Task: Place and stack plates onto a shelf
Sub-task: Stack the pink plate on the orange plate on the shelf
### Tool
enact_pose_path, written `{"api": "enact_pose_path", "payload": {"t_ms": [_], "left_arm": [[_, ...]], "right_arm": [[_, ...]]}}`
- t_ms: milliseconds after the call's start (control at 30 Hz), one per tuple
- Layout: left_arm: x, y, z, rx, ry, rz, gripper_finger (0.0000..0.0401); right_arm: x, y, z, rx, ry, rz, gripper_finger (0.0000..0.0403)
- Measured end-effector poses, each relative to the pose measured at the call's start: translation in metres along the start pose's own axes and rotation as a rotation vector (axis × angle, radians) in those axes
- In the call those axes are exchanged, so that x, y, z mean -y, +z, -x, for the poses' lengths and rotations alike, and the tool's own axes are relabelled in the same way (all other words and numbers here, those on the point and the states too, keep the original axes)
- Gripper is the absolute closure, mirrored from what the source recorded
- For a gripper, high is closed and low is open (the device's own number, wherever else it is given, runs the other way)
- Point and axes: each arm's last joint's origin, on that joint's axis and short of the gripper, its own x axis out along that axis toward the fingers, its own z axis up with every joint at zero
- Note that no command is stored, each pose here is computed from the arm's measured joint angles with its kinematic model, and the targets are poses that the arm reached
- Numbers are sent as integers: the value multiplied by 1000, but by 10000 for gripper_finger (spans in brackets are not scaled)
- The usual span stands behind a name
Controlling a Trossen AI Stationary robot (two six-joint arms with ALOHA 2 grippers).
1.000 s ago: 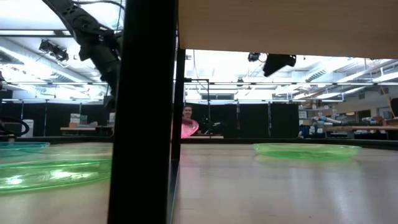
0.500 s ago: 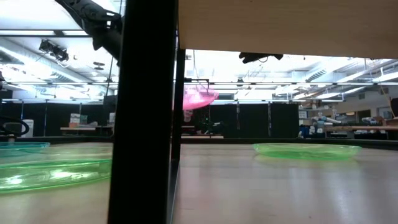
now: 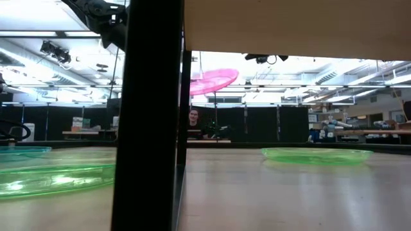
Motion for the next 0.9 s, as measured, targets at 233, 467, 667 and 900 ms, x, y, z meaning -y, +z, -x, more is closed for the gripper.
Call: {"api": "enact_pose_path", "payload": {"t_ms": [233,467,667,900], "left_arm": [[2,4,0,42,-17,-5,394],[3,8,0,84,-32,-14,394],[4,11,1,113,-37,-16,394],[5,13,1,132,-43,-17,394]], "right_arm": [[-1,0,0,-14,37,-26,270],[-2,-1,0,-30,75,-66,270],[-5,-2,0,-35,84,-80,270],[-13,-5,1,-37,88,-63,270]]}}
